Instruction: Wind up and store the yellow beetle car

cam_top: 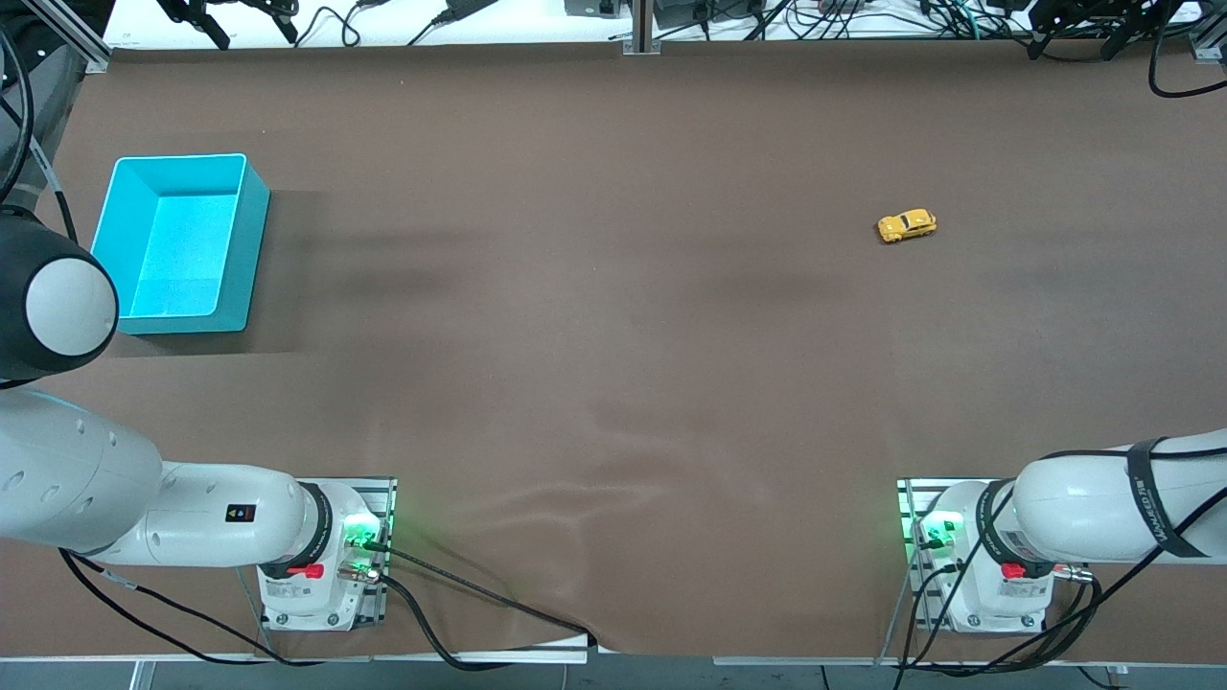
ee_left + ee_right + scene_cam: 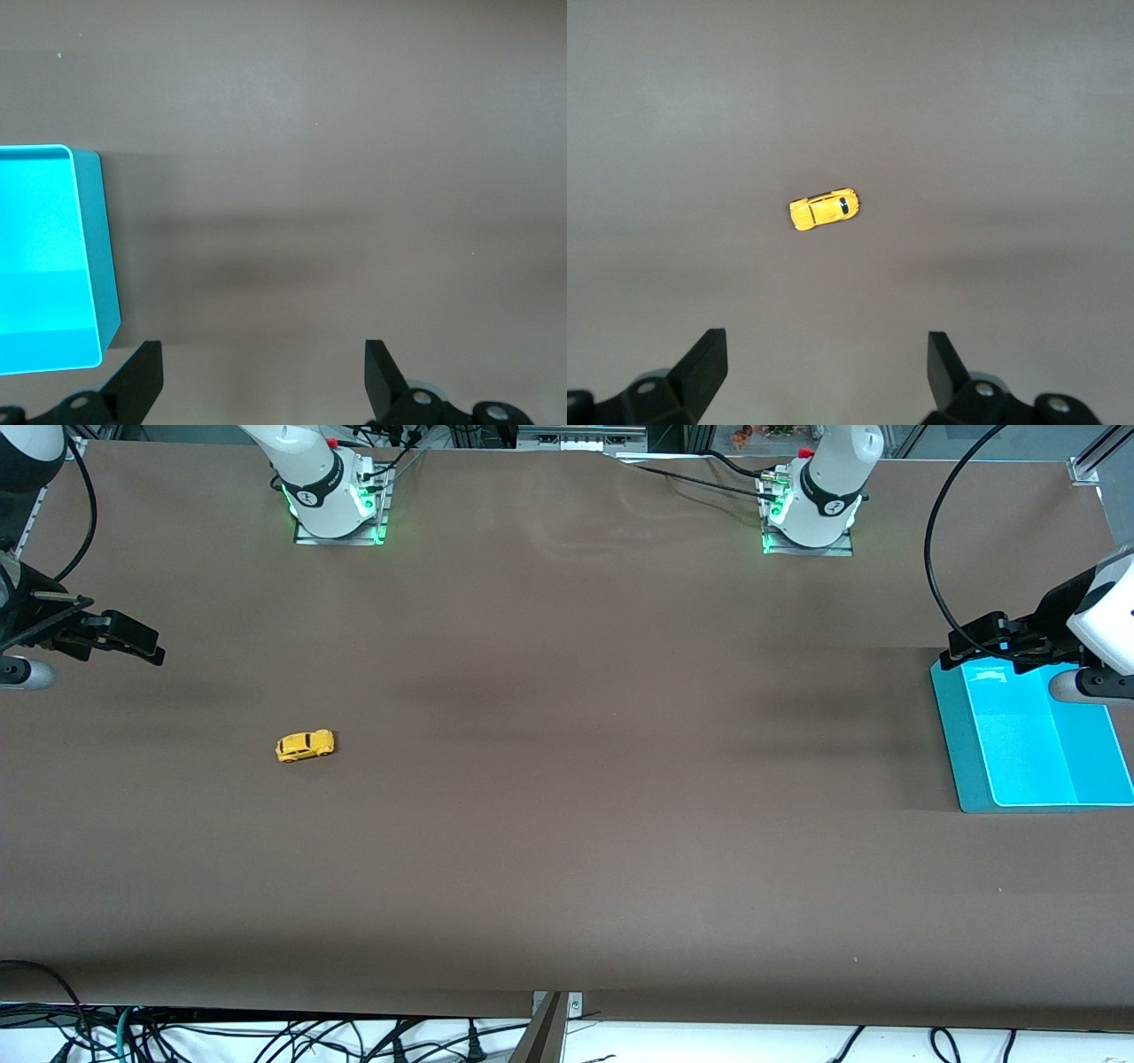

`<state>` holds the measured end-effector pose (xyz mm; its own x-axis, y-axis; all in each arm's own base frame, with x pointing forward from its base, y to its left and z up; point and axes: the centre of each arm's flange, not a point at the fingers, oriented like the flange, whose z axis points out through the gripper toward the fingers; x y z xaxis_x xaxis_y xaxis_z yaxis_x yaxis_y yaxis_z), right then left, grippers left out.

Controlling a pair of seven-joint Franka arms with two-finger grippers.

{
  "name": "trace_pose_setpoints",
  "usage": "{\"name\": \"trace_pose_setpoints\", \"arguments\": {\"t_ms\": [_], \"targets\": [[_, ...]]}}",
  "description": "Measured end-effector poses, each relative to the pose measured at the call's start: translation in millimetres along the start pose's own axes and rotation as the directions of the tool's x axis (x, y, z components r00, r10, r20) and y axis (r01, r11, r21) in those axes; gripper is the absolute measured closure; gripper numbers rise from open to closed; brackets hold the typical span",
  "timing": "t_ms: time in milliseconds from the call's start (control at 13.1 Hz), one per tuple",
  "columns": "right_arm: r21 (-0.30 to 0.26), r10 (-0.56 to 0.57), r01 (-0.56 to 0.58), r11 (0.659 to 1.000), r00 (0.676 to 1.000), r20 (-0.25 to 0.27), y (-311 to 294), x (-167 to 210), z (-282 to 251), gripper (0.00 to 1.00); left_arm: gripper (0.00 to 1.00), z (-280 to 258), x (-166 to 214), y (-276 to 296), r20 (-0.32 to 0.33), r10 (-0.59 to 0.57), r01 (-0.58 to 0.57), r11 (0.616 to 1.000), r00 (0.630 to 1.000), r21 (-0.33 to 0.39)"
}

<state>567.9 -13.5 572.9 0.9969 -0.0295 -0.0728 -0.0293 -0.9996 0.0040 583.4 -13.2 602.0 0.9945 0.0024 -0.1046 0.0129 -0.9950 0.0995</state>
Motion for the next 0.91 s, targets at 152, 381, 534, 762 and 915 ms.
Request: {"name": "trace_pose_setpoints", "arguments": {"t_ms": [152,381,534,762,915], "targets": [[0.004,-0.11,0.11,0.994,0.993,0.033,1.1,-1.7,5.1,0.0,0.0,0.0,0.0,0.0,0.0,0.0,0.0,1.0,1.0,0.0],[0.016,-0.284,0.284,0.959,0.957,0.055,-7.5,3.2,16.5,0.0,0.0,0.1,0.0,1.3,0.0,0.002,-0.002,1.0,1.0,0.0],[0.033,-0.457,0.456,0.889,0.886,0.072,-23.6,17.0,40.4,0.0,0.0,0.7,0.0,5.3,0.001,0.009,-0.009,1.0,1.0,0.0],[0.063,-0.677,0.674,0.736,0.732,0.074,-27.5,47.6,92.7,0.0,0.0,1.2,0.3,5.9,0.002,0.01,-0.01,1.0,1.0,0.001],[0.093,-0.794,0.788,0.608,0.604,0.076,-27.7,63.1,127.8,0.0,0.0,1.5,0.6,5.2,0.003,0.009,-0.009,1.0,1.0,0.001]]}}
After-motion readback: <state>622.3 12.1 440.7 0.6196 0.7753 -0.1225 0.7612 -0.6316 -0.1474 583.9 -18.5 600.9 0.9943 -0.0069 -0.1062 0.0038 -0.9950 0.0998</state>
